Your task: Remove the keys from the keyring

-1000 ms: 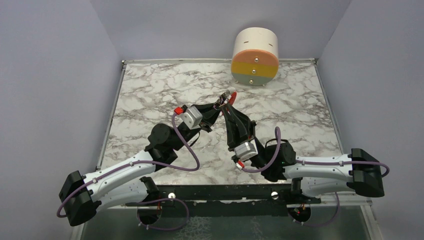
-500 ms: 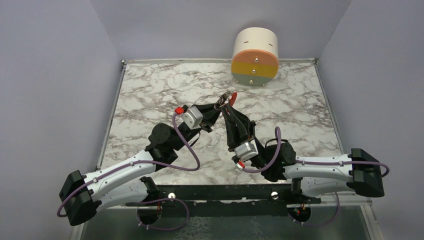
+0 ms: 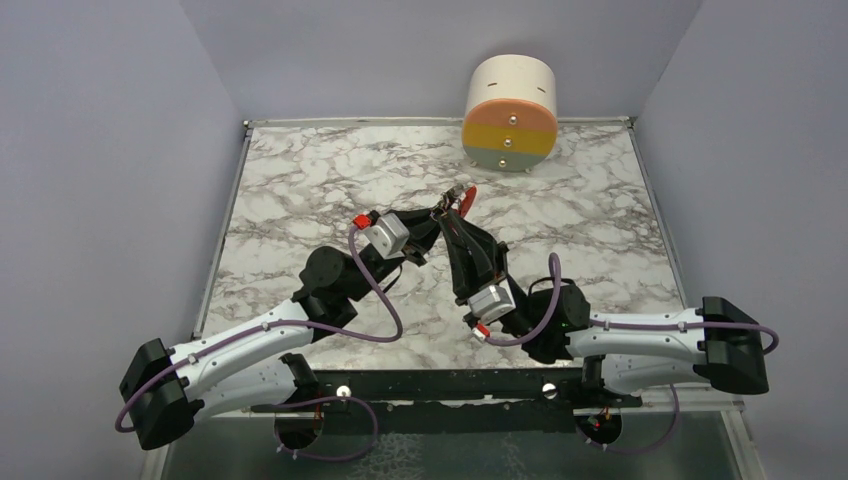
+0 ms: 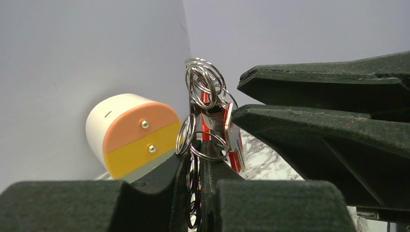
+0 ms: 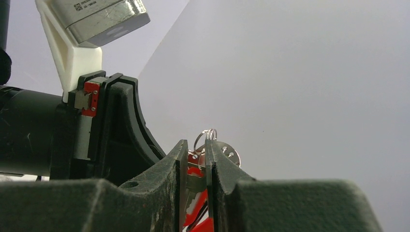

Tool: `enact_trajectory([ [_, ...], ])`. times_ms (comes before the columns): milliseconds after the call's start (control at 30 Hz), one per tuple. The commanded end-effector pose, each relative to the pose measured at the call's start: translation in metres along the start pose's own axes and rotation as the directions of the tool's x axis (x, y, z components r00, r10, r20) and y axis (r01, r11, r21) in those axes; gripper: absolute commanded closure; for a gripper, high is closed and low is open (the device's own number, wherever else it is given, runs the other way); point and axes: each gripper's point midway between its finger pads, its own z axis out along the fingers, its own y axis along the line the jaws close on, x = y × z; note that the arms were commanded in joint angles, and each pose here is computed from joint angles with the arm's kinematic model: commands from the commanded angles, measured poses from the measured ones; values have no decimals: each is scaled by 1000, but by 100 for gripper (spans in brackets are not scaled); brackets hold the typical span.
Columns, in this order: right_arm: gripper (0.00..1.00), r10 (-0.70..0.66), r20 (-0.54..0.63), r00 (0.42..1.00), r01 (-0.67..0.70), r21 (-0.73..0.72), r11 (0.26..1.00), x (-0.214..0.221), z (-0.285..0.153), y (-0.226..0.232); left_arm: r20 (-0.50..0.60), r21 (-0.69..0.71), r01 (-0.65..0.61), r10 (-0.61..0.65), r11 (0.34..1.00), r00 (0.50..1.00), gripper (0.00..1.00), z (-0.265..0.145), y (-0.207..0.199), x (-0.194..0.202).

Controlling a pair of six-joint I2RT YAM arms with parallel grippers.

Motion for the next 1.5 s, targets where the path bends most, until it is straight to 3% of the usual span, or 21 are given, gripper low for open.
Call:
enact_trajectory([
  [0, 80, -11, 15, 1000, 11, 23, 1000, -5, 3, -4, 68, 18, 17, -19, 1000, 997, 100, -2, -4, -19],
  [1000, 80, -46, -10, 999, 47, 80, 996, -1, 1, -15, 98, 70, 51, -57, 996, 994, 100, -11, -15, -31],
  [1133, 98, -41, -9, 999, 42, 75, 996, 0, 3, -13, 103, 64, 52, -58, 997, 993, 100, -13, -14, -33],
  [1467, 98, -40, -25, 999, 41, 32, 999, 3, 5, -2, 115, 97, 57, -68, 994, 991, 100, -13, -19, -39],
])
